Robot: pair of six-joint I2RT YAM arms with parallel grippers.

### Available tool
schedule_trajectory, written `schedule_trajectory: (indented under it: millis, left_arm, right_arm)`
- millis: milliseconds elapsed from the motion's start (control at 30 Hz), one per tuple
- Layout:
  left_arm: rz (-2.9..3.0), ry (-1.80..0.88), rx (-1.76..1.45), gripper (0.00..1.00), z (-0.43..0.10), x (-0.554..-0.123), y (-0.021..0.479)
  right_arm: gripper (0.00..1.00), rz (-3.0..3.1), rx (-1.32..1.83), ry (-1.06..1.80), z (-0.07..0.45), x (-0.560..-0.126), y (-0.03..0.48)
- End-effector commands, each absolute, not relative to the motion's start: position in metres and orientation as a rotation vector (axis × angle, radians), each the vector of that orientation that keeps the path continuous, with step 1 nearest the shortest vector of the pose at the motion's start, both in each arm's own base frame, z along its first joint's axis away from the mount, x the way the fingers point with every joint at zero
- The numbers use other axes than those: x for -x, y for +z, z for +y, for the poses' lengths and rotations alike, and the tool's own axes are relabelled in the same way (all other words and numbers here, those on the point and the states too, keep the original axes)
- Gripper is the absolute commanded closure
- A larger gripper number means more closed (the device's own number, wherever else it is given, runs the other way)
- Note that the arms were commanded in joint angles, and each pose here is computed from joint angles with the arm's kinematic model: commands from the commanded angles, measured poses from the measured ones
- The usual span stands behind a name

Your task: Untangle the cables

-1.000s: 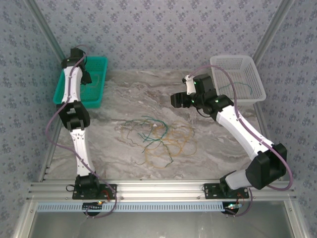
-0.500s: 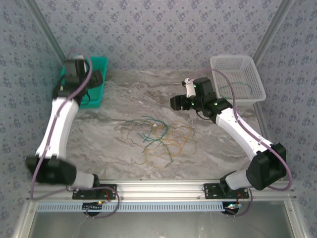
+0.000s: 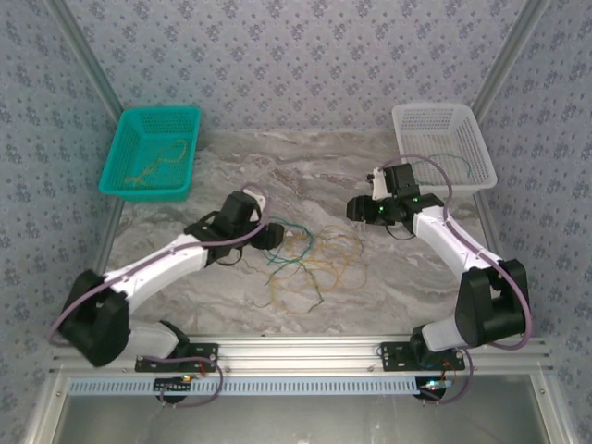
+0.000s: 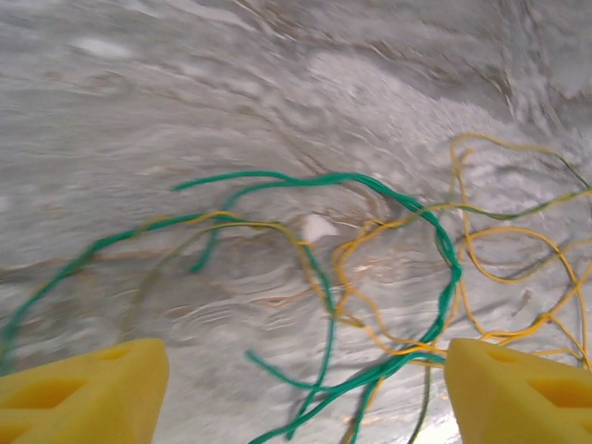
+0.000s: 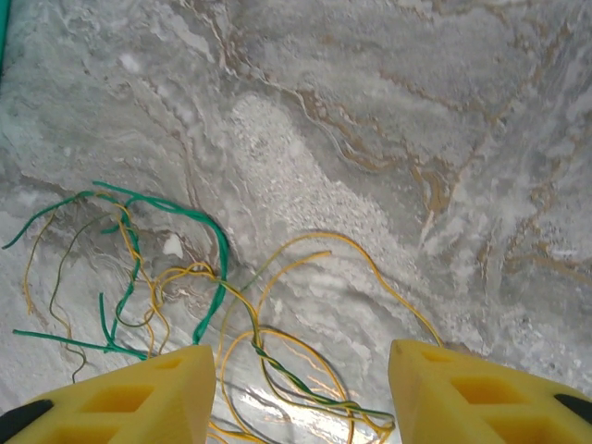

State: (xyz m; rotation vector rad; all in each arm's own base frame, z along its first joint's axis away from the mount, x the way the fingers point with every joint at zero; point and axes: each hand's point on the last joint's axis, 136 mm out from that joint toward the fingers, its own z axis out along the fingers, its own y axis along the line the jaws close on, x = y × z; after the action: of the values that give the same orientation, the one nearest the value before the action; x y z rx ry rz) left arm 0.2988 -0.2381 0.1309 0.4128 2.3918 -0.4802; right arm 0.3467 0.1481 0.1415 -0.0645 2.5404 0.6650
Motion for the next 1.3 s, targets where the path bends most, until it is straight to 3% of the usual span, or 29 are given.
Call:
schedule_trajectory:
  millis: [0,267,300,367,500,667,833,967,1267]
  left_arm:
    - [2.323,-0.631,-0.494,0.27,-0.281,-0.309,0.143]
    - [2.501,-0.608,-0.470,0.40,-0.305,-0.308,0.086]
    - [2.515,-0.594,-0.452,0.45,-0.303,-0.309,0.080]
    - [2.515,-0.552,-0.406,0.50,-0.298,-0.314,0.076]
    - [2.503,-0.509,-0.370,0.49,-0.296,-0.330,0.085]
    - [2.542,-0.417,-0.247,0.57,-0.279,-0.355,0.086]
    - [2.453,-0.439,0.026,0.47,-0.227,-0.380,0.100]
    - [2.484,-0.386,0.150,0.50,-0.187,-0.387,0.098]
    - [2.244,-0.284,0.383,0.44,-0.107,-0.349,0.134]
  right_arm:
    - [0.46,2.595,0.029,0.655,0.141,-0.339,0.130]
    - [0.45,2.528,0.075,0.544,0.141,-0.349,0.138]
    - [0.45,2.516,0.084,0.553,0.144,-0.351,0.139]
    - [0.46,2.495,0.103,0.553,0.150,-0.354,0.141]
    - [0.46,2.456,0.146,0.540,0.161,-0.358,0.146]
    - [0.46,2.400,0.256,0.642,0.184,-0.360,0.156]
    - [0.48,2.453,0.606,0.759,0.241,-0.347,0.149]
    - [0.47,2.487,0.856,0.684,0.287,-0.350,0.138]
    - [0.42,2.560,1.097,0.673,0.347,-0.379,0.090]
